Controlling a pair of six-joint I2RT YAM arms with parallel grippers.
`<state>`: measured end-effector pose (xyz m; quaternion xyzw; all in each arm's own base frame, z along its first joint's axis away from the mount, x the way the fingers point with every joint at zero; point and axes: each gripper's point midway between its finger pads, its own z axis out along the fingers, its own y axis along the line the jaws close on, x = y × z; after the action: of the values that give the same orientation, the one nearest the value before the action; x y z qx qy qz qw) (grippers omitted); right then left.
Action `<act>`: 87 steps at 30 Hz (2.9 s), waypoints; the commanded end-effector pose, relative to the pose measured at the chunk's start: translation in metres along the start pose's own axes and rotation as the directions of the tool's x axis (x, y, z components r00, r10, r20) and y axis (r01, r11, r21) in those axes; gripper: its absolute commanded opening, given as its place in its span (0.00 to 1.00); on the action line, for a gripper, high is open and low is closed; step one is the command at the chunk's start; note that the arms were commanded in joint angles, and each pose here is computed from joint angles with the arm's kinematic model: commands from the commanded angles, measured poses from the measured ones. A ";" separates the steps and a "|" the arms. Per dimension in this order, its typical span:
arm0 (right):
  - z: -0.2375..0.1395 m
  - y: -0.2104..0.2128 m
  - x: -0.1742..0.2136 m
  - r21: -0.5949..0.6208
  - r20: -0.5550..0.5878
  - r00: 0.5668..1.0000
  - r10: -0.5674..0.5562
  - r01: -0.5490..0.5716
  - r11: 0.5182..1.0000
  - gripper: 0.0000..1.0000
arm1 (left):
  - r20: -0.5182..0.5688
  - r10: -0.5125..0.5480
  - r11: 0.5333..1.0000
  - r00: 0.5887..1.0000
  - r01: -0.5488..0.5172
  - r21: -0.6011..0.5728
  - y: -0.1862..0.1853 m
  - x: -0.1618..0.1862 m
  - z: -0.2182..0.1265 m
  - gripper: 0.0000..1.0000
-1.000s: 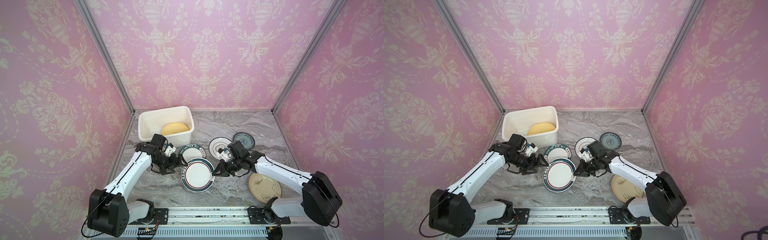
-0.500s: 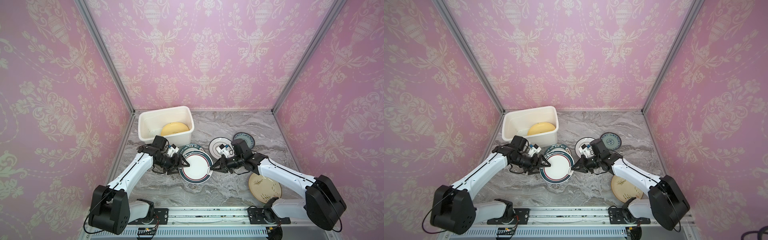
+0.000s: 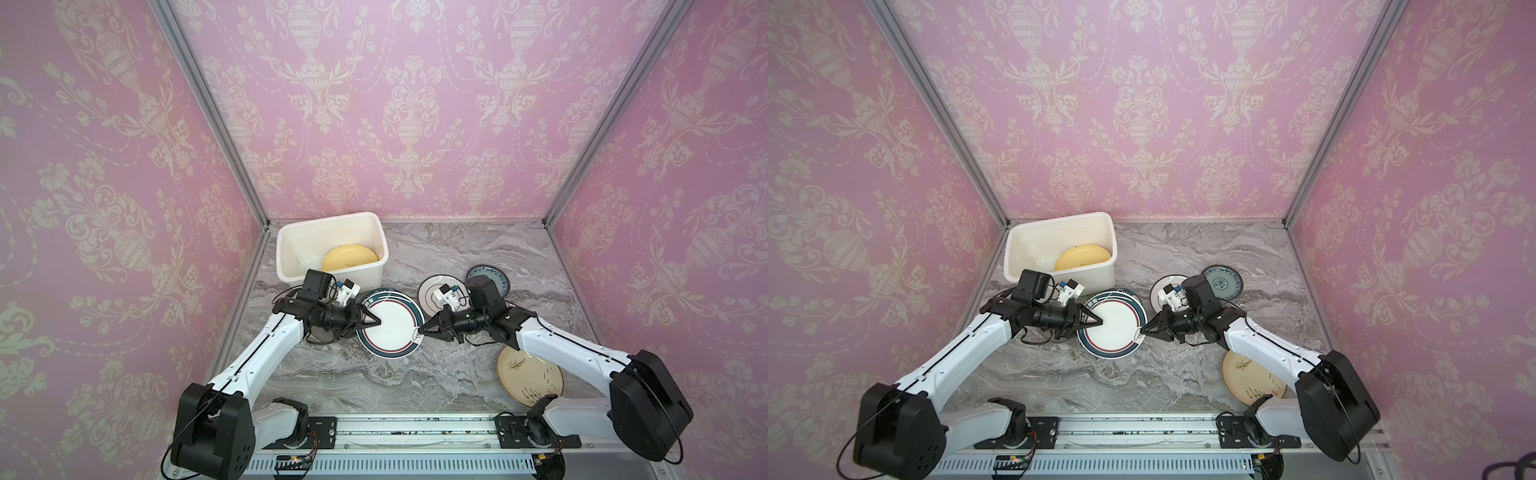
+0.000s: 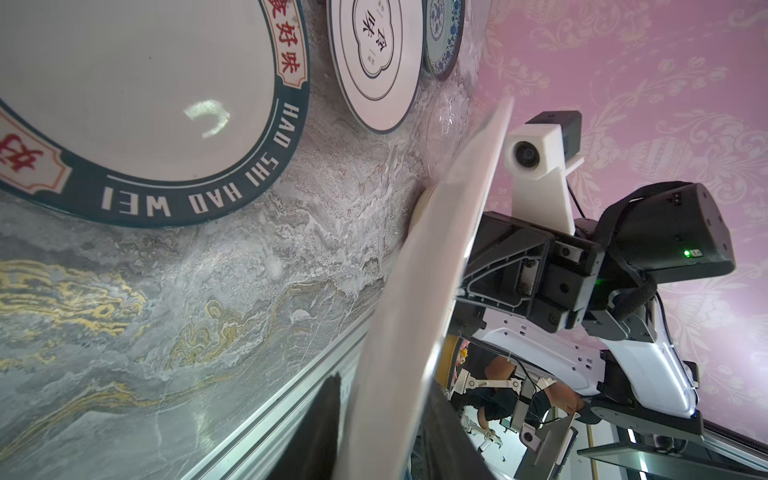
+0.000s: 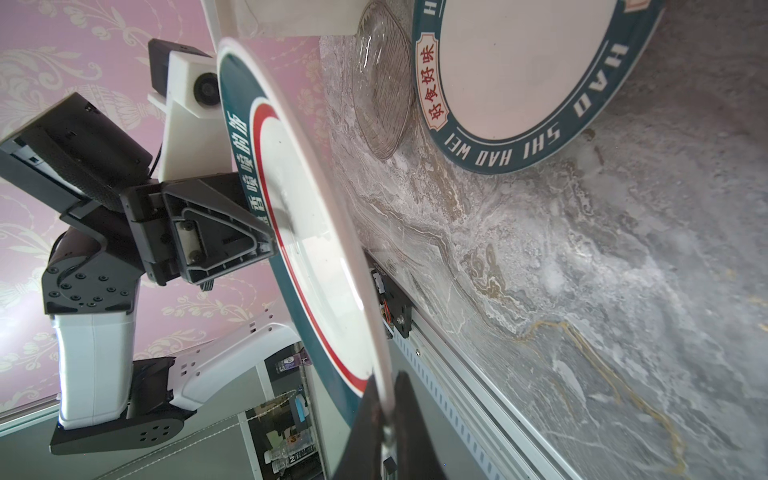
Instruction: Place the plates into the plastic bin on the countertop
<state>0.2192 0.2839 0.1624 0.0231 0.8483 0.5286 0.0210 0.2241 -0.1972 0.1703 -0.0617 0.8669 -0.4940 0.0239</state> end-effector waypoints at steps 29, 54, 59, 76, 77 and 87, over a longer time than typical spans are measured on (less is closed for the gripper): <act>-0.023 0.077 -0.037 -0.301 0.224 0.970 -0.098 0.165 0.939 0.51 | 0.204 -0.013 0.985 0.979 -0.022 0.169 -0.089 -0.026 -0.041 0.00; -0.105 0.037 0.006 0.316 0.346 0.845 -0.407 0.304 0.899 0.52 | 0.623 0.171 0.957 0.764 0.021 -0.289 -0.090 -0.148 -0.167 0.00; -0.088 0.009 0.026 0.409 0.235 0.854 -0.464 0.346 0.844 0.52 | 0.623 0.203 0.930 0.756 0.051 -0.365 -0.081 -0.175 -0.177 0.00; -0.021 -0.047 0.048 0.548 -0.090 0.871 -0.483 0.448 0.706 0.51 | 0.578 0.219 0.819 0.786 0.174 -0.547 -0.028 -0.227 -0.191 0.00; -0.018 -0.050 0.048 0.552 -0.105 0.874 -0.474 0.448 0.703 0.50 | 0.571 0.219 0.812 0.791 0.177 -0.557 -0.025 -0.229 -0.190 0.00; 0.013 -0.071 0.050 0.576 -0.234 0.896 -0.378 0.441 0.689 0.48 | 0.514 0.153 0.813 0.844 0.188 -0.550 -0.004 -0.242 -0.167 0.00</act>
<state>0.1720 0.2599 0.0884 -0.1674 0.9593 0.2031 0.1027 0.4448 -0.0250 0.2477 -0.2231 0.9313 -0.1620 0.2380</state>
